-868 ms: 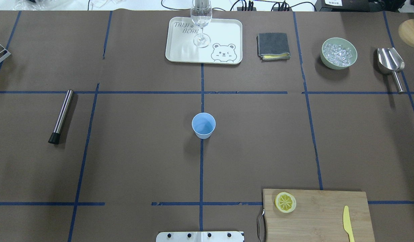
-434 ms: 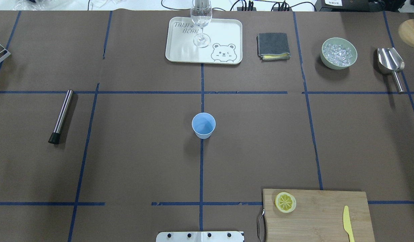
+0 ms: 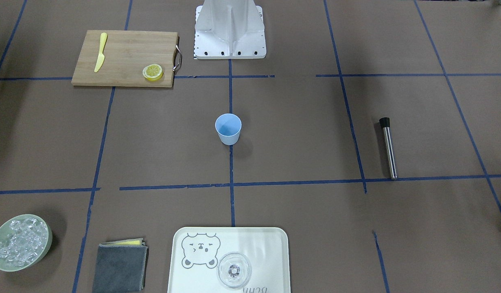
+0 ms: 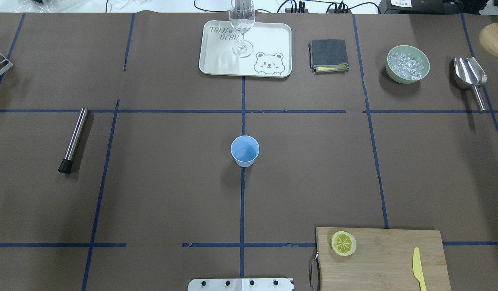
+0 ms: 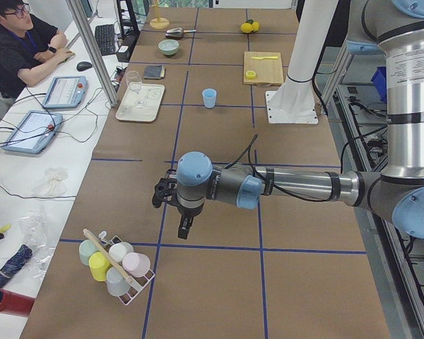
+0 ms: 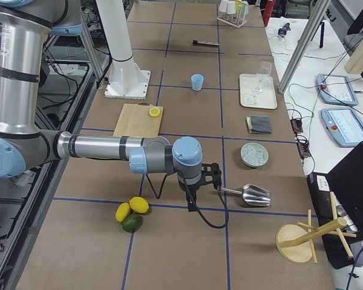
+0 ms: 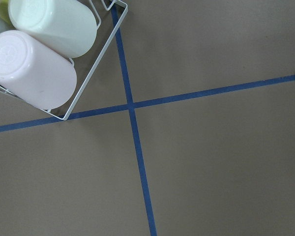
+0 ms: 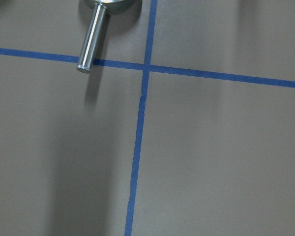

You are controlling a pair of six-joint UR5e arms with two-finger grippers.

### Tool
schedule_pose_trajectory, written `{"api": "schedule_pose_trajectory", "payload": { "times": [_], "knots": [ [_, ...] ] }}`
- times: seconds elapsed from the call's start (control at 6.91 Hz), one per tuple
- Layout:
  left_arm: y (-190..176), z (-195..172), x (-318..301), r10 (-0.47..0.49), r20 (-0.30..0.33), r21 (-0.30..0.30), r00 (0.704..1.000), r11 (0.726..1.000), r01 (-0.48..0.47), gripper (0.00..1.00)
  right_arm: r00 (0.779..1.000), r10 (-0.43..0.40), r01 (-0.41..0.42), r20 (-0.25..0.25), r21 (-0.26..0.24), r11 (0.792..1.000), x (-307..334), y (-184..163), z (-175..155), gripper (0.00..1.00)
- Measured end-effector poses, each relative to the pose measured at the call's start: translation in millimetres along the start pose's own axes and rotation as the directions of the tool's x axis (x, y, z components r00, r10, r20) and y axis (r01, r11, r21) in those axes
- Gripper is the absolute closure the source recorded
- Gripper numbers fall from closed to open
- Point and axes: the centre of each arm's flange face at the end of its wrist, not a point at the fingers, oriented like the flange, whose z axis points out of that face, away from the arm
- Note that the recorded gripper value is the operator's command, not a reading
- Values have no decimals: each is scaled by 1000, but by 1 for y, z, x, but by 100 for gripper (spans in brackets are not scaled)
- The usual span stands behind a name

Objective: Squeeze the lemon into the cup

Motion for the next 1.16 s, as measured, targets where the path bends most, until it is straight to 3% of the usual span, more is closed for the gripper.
{"api": "schedule_pose_trajectory", "payload": {
  "times": [0.29, 0.43, 0.87, 1.16],
  "knots": [
    [0, -2, 1, 4, 6, 4, 1000, 1000, -4, 0, 987, -157, 155, 34, 42, 987, -53, -22, 10, 0],
    [-1, -2, 2, 7, 7, 5, 1000, 1000, -7, 0, 981, -187, 184, 53, 58, 981, -90, -38, 9, 0],
    [-3, -1, 2, 25, 6, 22, 1000, 999, -25, 0, 984, -76, 66, 161, 62, 996, -259, -46, -11, 0],
    [-2, 0, 1, 27, 5, 25, 1000, 999, -28, 0, 986, 6, -15, 167, 56, 998, -360, -19, -10, 0]
  ]
}}
